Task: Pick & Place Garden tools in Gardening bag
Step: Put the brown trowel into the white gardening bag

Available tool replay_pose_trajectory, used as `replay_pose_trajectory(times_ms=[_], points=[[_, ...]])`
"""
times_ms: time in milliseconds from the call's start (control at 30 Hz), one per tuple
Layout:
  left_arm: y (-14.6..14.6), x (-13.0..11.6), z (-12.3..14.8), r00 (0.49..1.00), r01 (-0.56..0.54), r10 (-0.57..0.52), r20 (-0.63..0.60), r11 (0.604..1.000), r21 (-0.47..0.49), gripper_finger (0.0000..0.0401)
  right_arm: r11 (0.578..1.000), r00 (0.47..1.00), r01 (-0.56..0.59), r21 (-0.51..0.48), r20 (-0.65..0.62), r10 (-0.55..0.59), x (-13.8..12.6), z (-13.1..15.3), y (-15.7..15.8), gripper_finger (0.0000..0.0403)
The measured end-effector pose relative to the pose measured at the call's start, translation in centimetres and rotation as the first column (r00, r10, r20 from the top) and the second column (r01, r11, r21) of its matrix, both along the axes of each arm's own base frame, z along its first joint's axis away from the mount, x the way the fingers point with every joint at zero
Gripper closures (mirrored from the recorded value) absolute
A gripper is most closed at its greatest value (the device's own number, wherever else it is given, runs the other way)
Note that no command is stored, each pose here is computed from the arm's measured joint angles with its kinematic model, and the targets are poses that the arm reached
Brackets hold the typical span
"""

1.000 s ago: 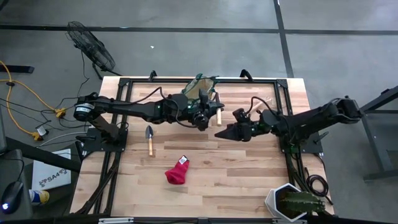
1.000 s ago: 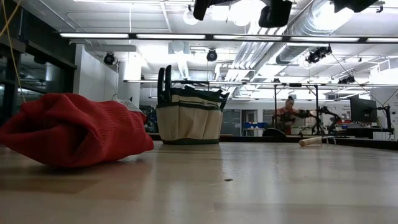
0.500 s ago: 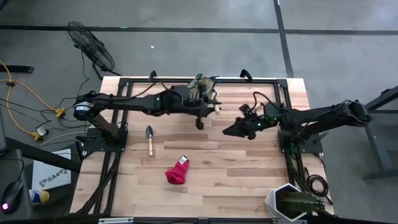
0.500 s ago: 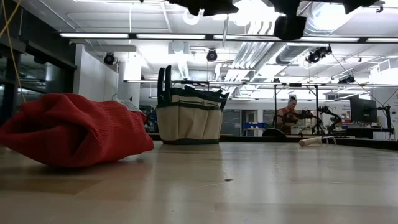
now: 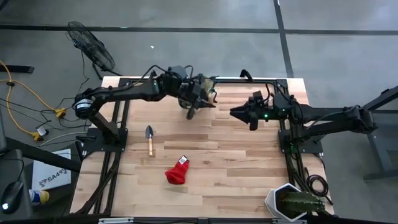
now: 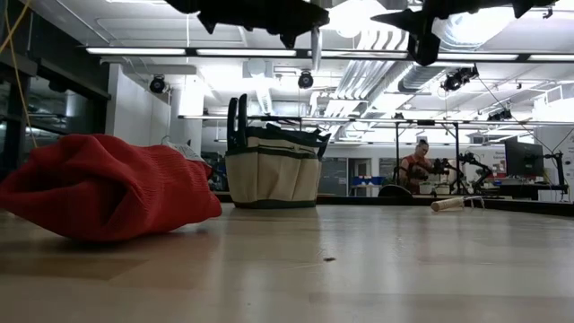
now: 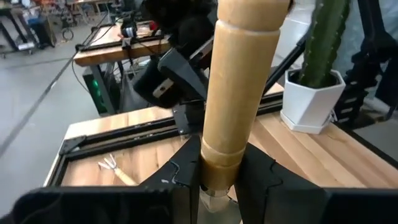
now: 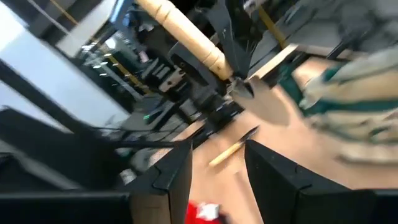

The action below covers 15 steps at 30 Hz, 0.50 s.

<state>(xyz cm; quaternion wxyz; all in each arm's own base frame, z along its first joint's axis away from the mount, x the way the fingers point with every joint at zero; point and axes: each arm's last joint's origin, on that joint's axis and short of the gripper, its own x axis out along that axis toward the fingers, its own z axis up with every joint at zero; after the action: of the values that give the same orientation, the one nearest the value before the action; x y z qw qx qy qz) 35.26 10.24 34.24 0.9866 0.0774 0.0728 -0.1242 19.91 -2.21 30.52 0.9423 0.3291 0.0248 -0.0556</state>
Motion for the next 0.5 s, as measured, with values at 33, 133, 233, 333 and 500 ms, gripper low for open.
replay_pose_trajectory(times_ms=[33,133,233,333,500], points=[[0.3,0.0,-0.1,1.0,0.002,-0.002,-0.004,1.0,-0.012,0.034,0.999,1.0,0.025,-0.03,-0.003,-0.025,0.0,0.0,-0.1,0.0264],[0.8,-0.2,-0.1,1.0,0.009,-0.009,-0.005,1.0,-0.02,0.034,0.986,0.993,0.12,-0.114,-0.001,-0.121,0.1,0.0,-0.6,0.0264],[0.9,0.2,-0.5,1.0,0.003,-0.004,-0.008,1.0,-0.025,0.034,0.961,0.981,0.195,-0.194,0.03,-0.193,0.3,0.3,-1.0,0.0264],[1.1,0.5,-0.9,0.999,-0.032,0.031,-0.016,0.999,-0.018,0.034,0.938,0.973,0.23,-0.26,0.065,-0.221,0.6,0.5,-1.3,0.0263],[1.6,1.7,-2.5,0.996,-0.083,0.081,-0.034,0.995,-0.051,0.034,0.912,0.968,0.25,-0.326,0.086,-0.235,1.6,0.3,-1.9,0.024]])
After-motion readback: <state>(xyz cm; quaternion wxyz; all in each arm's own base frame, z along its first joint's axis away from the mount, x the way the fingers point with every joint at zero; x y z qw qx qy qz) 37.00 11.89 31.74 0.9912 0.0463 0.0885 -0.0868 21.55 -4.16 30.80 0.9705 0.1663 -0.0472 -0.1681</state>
